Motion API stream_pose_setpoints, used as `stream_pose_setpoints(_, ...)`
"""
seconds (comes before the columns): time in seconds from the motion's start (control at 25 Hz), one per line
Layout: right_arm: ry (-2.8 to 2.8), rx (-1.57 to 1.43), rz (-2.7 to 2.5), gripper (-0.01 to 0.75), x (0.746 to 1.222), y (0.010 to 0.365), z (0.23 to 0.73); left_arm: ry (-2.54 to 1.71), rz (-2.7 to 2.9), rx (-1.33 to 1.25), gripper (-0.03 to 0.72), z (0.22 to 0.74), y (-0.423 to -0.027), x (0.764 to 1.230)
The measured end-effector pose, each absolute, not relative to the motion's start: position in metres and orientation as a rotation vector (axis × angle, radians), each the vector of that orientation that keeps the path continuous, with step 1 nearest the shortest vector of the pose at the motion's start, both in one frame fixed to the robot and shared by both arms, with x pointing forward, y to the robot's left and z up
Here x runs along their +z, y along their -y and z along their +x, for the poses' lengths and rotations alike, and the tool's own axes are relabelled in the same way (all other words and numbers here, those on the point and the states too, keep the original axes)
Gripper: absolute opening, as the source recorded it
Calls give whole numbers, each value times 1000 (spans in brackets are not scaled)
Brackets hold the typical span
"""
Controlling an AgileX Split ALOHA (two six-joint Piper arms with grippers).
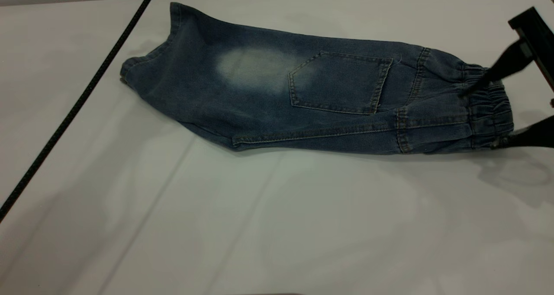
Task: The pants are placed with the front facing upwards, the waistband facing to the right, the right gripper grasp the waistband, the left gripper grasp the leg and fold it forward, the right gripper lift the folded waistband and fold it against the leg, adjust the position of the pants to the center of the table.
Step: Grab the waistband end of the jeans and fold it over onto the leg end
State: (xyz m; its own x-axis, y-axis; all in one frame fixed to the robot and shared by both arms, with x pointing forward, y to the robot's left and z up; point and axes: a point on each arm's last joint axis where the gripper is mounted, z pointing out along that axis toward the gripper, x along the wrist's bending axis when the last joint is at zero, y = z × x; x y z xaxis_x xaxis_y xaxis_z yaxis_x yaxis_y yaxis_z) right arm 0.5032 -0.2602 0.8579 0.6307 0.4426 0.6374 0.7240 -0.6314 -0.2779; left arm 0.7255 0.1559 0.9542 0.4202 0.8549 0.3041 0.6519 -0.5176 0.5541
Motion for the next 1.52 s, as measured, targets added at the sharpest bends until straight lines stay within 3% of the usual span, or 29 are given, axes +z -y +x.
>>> stream_pose_setpoints(0.28,818,-671,-2336,583,836,259,504,-1294,2328,802,389,725,-156,954)
stream_pose_setpoints(0.92,797,-780,-2454,578,825,269,519,-1325,2330,734,389,722,-152,952)
stream_pose_setpoints(1.0,799,-773,-2471,535,824,270,520,-1297,2339,693,389,718,-144,951)
stream_pose_setpoints(1.08,799,-773,-2471,440,824,270,520,-1251,2350,641,389,714,-130,949)
stream_pose_setpoints(1.24,830,-787,-2465,126,824,270,521,-1117,2419,504,388,698,-89,928)
stream_pose_setpoints(1.28,840,-794,-2460,86,825,270,521,-1097,2430,456,388,693,-78,920)
stream_pose_setpoints(1.52,1016,-988,-2293,73,840,264,541,-995,2494,251,388,660,-20,876)
